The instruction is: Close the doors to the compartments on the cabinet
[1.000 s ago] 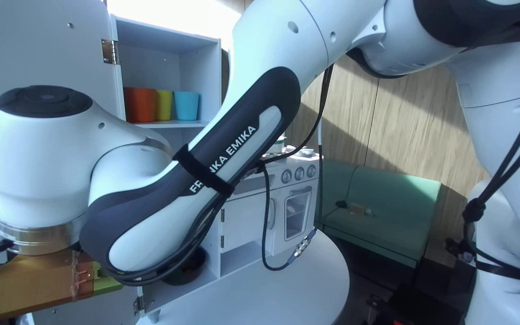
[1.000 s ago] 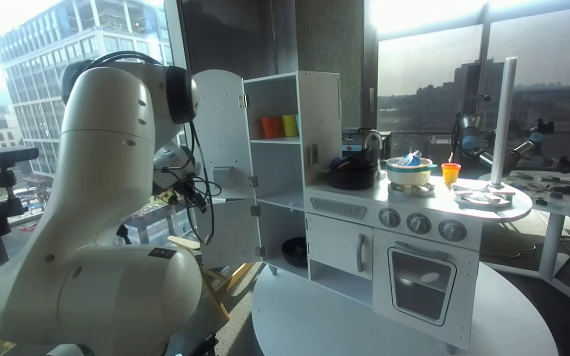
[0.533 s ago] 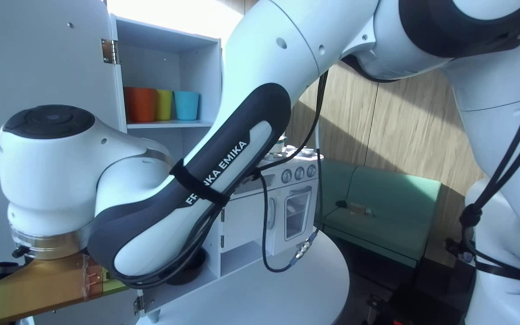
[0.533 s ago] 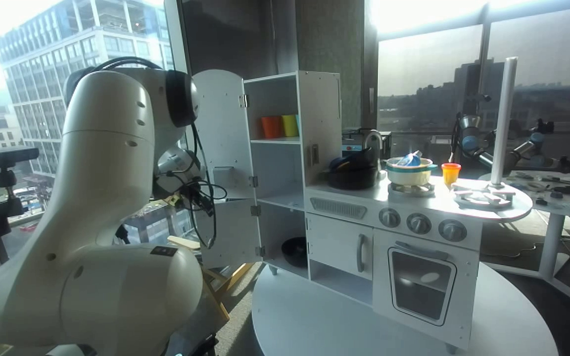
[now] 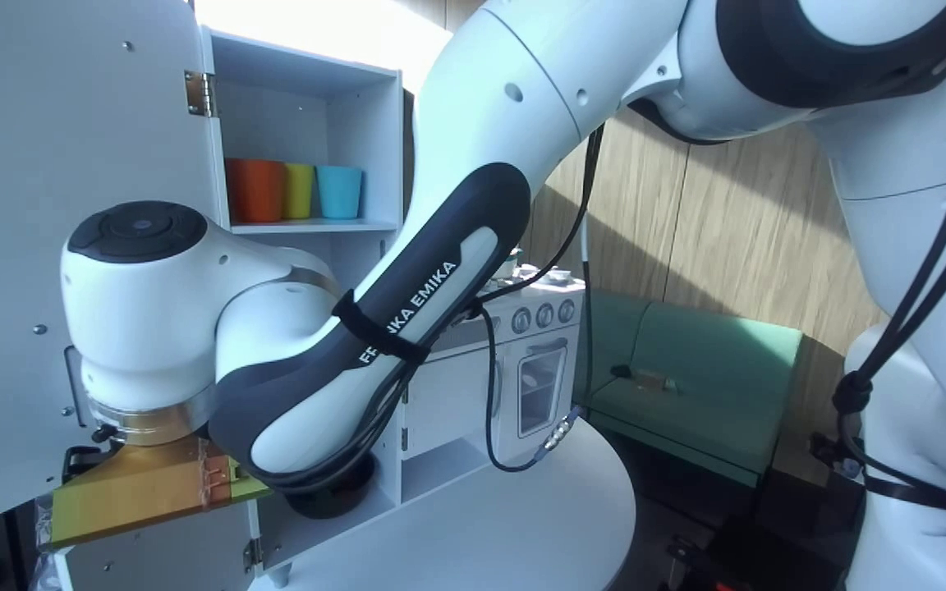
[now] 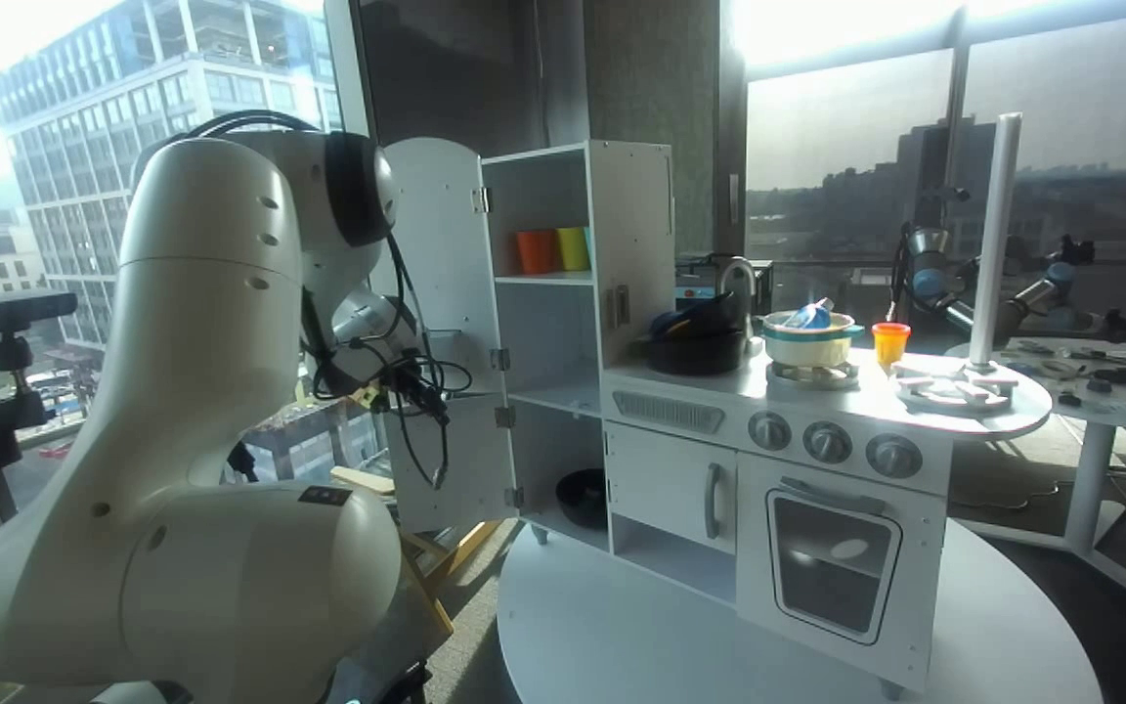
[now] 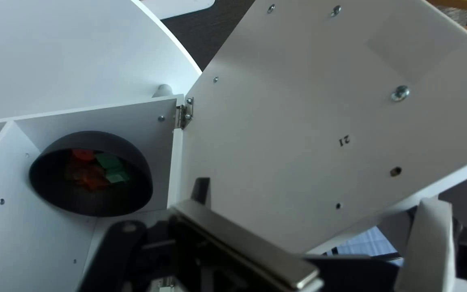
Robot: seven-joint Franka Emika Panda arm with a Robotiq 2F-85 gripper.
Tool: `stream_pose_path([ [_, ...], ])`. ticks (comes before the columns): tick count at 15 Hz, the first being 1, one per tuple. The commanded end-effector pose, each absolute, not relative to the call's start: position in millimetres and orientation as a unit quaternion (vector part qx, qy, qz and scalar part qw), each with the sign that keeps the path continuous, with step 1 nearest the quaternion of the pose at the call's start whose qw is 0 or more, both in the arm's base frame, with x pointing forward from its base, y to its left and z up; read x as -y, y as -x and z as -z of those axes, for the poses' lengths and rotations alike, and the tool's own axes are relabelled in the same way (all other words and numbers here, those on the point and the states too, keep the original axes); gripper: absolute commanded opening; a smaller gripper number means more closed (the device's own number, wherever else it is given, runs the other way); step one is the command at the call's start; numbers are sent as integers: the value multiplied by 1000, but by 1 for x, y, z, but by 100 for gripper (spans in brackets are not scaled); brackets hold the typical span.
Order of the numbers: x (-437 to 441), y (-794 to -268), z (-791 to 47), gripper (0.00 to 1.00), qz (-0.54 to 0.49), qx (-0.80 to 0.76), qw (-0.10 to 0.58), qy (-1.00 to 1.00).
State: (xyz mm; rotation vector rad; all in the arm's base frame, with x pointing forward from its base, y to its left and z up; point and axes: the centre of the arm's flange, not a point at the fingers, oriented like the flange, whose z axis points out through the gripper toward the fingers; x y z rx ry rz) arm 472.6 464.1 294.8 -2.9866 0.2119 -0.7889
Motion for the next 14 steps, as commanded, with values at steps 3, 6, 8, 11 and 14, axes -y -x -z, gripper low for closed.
stream_pose_path([
  [3, -426, -456, -308, 100, 265, -57, -14, 962],
  [6, -404, -451, -311, 100, 264, -43, -45, 962],
  [8, -386, -449, -310, 100, 261, -40, -69, 962],
  [11, -361, -452, -314, 100, 266, -39, -99, 958],
  [14, -333, -453, -310, 100, 251, -31, -140, 957],
])
